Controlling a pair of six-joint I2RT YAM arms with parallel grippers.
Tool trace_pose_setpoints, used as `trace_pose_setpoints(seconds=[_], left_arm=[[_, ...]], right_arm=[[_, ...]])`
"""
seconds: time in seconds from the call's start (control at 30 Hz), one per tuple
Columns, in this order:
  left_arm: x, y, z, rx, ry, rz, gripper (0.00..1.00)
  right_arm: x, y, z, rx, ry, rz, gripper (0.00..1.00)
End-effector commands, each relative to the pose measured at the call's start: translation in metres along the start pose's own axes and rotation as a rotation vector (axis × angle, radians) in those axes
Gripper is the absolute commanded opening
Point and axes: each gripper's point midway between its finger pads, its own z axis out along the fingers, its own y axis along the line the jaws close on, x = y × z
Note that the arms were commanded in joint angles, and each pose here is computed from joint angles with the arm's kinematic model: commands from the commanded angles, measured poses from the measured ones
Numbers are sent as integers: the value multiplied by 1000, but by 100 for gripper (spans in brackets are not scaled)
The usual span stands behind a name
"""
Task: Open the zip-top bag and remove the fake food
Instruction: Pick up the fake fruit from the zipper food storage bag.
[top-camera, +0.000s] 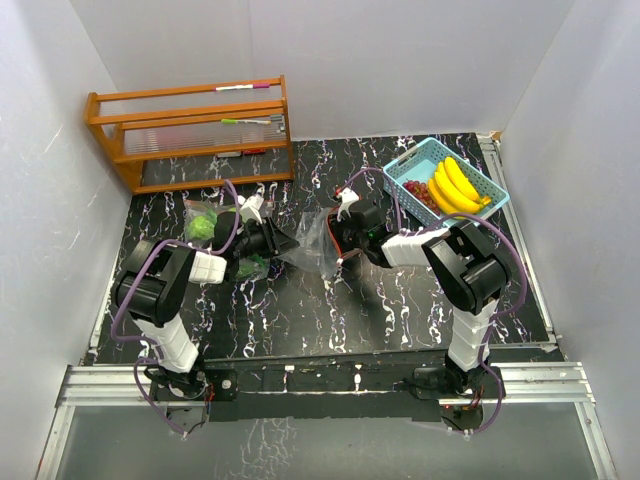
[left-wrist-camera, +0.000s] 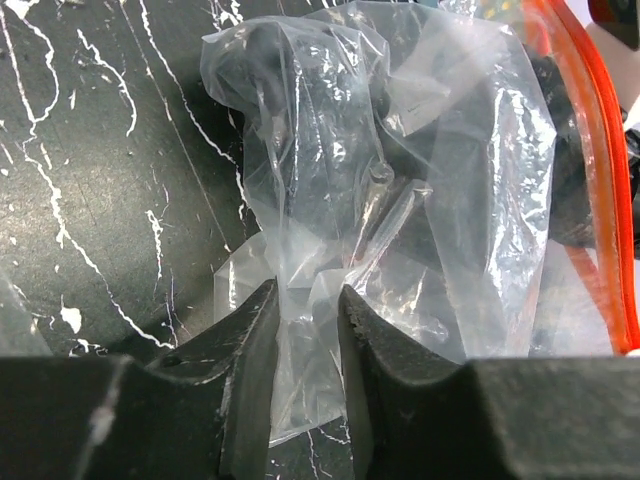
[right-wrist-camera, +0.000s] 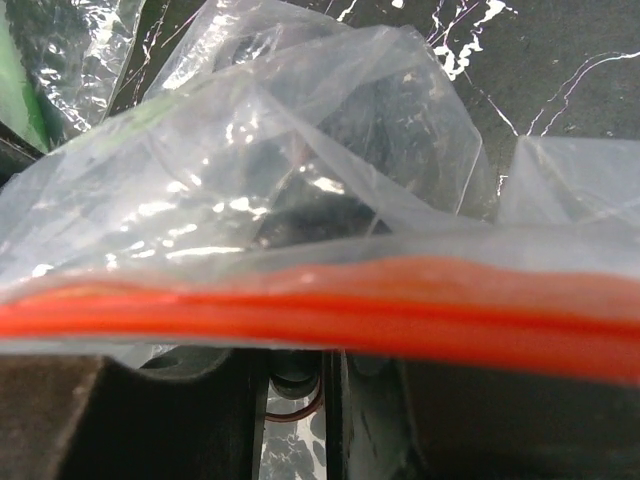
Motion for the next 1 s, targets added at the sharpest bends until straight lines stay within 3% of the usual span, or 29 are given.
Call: trace_pose_setpoints(seconds=[0.0,0.1,0.5,0.97], left_arm=[[-6,-12,3,51,-15,31,21],[-7,-13,3,52,-17,31,0],[-32,8,-11,-105,-155,-17,0],[-38,18,-21,-187,-207,-9,0]], right_arm=[[-24,11,-8,-31,-73,-18,22],[-24,12,-9,-35,-72,-17,22],[-51,10,-37,-21,-142,-10,22],[-90,10,-79,-36,-241,5,22]])
